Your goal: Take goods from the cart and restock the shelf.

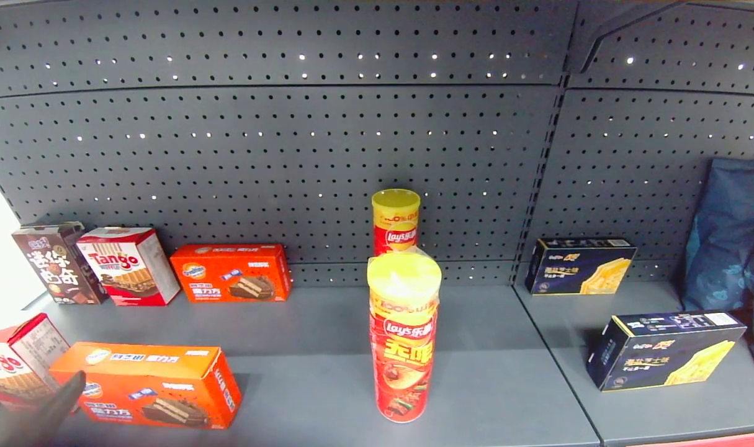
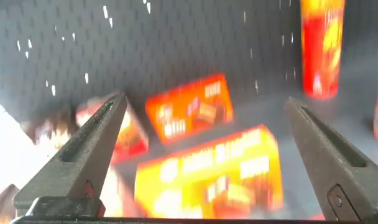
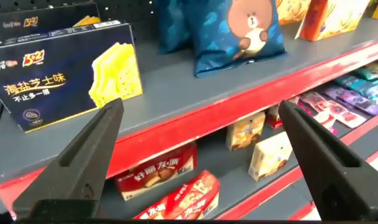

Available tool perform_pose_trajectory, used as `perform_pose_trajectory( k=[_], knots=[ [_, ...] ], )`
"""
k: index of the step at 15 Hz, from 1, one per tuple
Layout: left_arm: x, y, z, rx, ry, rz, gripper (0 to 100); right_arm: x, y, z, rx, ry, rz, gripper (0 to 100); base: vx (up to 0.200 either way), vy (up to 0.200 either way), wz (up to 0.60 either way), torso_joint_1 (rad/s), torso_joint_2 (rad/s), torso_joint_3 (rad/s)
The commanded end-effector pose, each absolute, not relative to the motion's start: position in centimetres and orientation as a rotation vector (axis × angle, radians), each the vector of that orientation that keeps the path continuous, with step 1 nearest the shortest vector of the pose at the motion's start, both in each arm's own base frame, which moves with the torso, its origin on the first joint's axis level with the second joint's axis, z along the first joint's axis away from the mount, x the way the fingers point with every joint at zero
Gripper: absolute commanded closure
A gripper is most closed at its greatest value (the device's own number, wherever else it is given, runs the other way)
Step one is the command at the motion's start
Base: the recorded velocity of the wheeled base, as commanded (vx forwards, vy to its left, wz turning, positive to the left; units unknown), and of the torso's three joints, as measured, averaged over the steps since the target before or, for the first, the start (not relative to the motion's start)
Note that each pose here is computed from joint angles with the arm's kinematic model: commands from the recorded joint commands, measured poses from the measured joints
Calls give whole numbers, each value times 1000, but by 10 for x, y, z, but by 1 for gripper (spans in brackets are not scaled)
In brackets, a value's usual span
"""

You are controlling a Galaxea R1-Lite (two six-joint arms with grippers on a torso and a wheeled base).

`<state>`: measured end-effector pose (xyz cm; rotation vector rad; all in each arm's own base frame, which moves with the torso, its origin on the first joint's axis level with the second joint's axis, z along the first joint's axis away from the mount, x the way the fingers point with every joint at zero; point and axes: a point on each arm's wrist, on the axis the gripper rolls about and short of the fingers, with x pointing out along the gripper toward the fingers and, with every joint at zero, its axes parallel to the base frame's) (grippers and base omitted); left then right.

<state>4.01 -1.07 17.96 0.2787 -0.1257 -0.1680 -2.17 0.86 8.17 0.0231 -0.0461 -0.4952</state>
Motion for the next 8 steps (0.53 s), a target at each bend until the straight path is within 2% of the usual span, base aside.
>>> perform_pose_trajectory(
  k=[1,3,4,5,7,8],
  knots=[
    [-6,7,142,265,-138,-113,0,-21,9,77,28,-26,-480,0,0,0,0,0,0,0],
    [-29,16,103,275,-101,-98,0,-21,9,76,16,-7,-465,0,0,0,0,0,0,0],
    [-28,16,95,278,-46,-90,0,-21,9,76,4,-4,-456,0,0,0,0,0,0,0],
    [-27,16,95,224,-64,-77,0,-21,9,76,4,-4,-453,0,0,0,0,0,0,0],
    [-22,14,82,187,-38,-83,0,-21,9,76,4,-4,-453,0,0,0,0,0,0,0],
    [-21,14,83,160,-56,-81,0,-21,9,76,3,-2,-449,0,0,0,0,0,0,0]
  ],
)
